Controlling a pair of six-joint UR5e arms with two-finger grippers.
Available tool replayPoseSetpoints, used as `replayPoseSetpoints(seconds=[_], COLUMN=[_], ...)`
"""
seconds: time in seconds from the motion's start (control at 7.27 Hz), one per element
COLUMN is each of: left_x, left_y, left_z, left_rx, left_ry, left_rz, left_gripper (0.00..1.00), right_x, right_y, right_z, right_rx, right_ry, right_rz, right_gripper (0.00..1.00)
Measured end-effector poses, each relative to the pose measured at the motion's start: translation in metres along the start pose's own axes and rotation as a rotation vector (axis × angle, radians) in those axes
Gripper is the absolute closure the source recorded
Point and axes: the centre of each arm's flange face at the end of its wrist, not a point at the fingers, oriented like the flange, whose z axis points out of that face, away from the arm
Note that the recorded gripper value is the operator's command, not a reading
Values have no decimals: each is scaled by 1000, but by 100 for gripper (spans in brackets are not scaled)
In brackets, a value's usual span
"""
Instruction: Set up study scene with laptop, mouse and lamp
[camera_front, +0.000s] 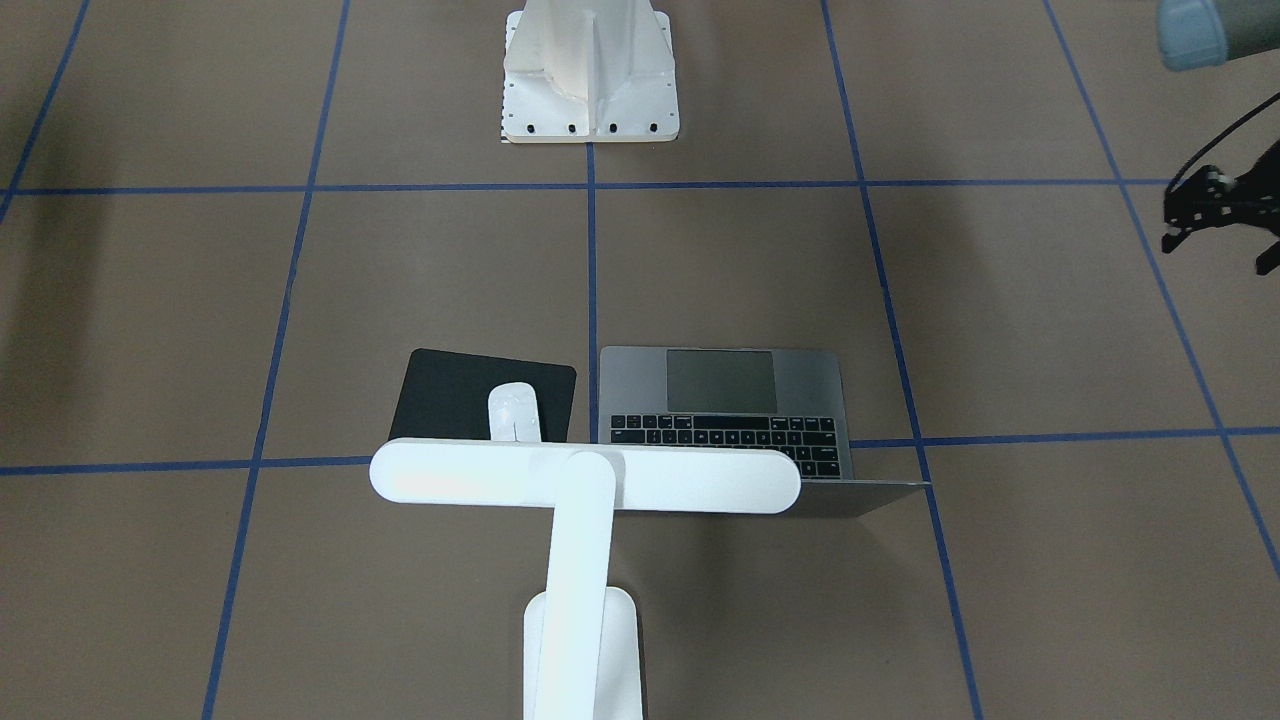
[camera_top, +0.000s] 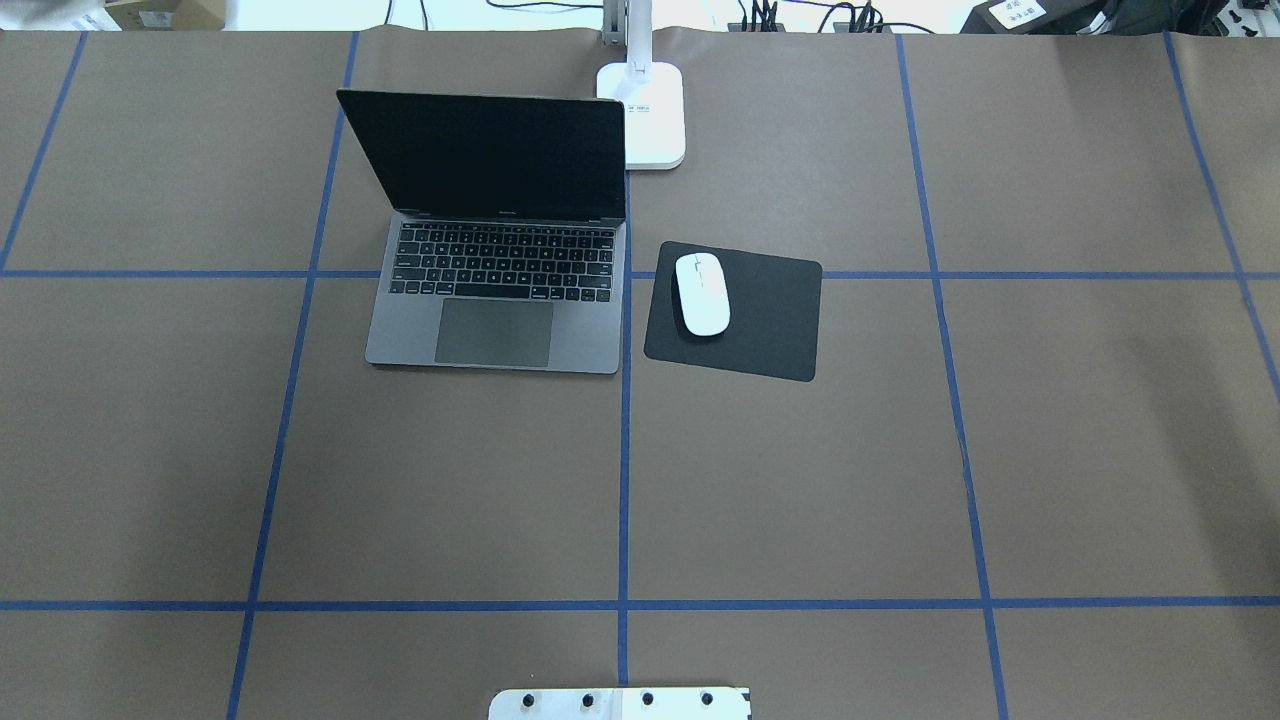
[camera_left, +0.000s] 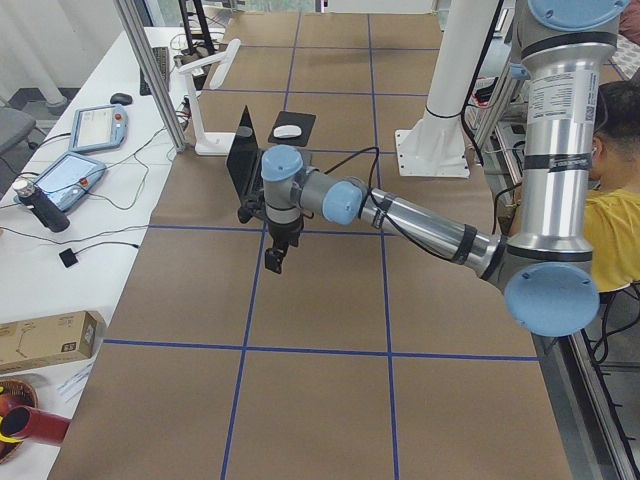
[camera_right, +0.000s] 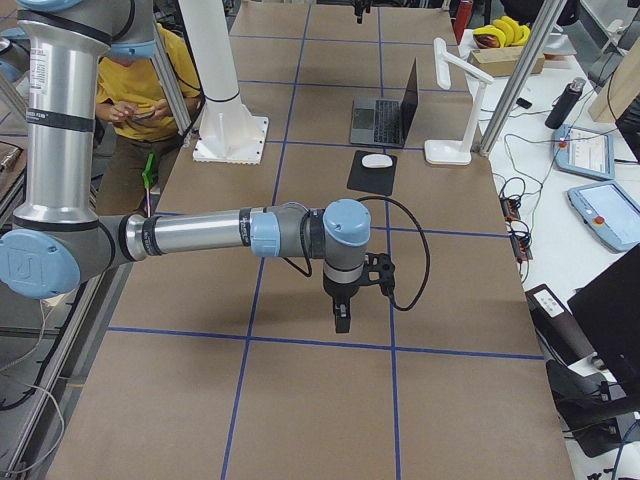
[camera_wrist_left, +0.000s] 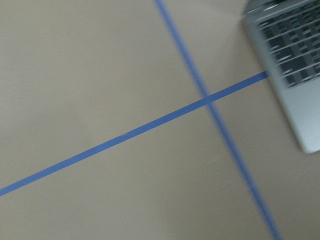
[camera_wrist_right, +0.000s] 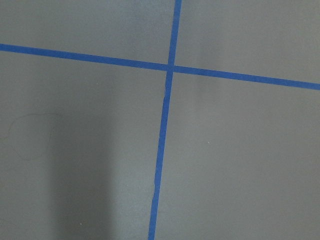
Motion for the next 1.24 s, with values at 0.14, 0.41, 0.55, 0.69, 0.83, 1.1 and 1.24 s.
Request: replayPoseSetpoints(seconds=[0.14, 0.41, 0.55, 0.69, 0.83, 1.1, 1.24], left_x=[-41, -101, -115, -119, -119, -117, -118], left_y=[36, 86, 97, 101, 102, 103, 107], left_z=[1, 11, 11, 9, 6, 2, 3], left_rx=[-12, -33, -35, -30, -17, 8, 10], left_ry=[-14, -20, -18, -7, 15, 57, 63], left_rz=[-47, -88, -98, -108, -110, -111, -118], left_gripper=[0, 0, 0, 0, 0, 0, 0], right_x=[0, 0, -1, -2, -3, -5, -6], right_y=[1, 1, 1, 1, 0, -2, -3], right_z=[0, 0, -1, -3, -4, -7, -9], right_rx=[-1, 1, 3, 6, 9, 16, 19], right_ry=[-1, -2, -1, -1, 0, 2, 2], right_rz=[2, 1, 0, -2, -4, -11, -13], right_gripper=[0, 0, 0, 0, 0, 0, 0])
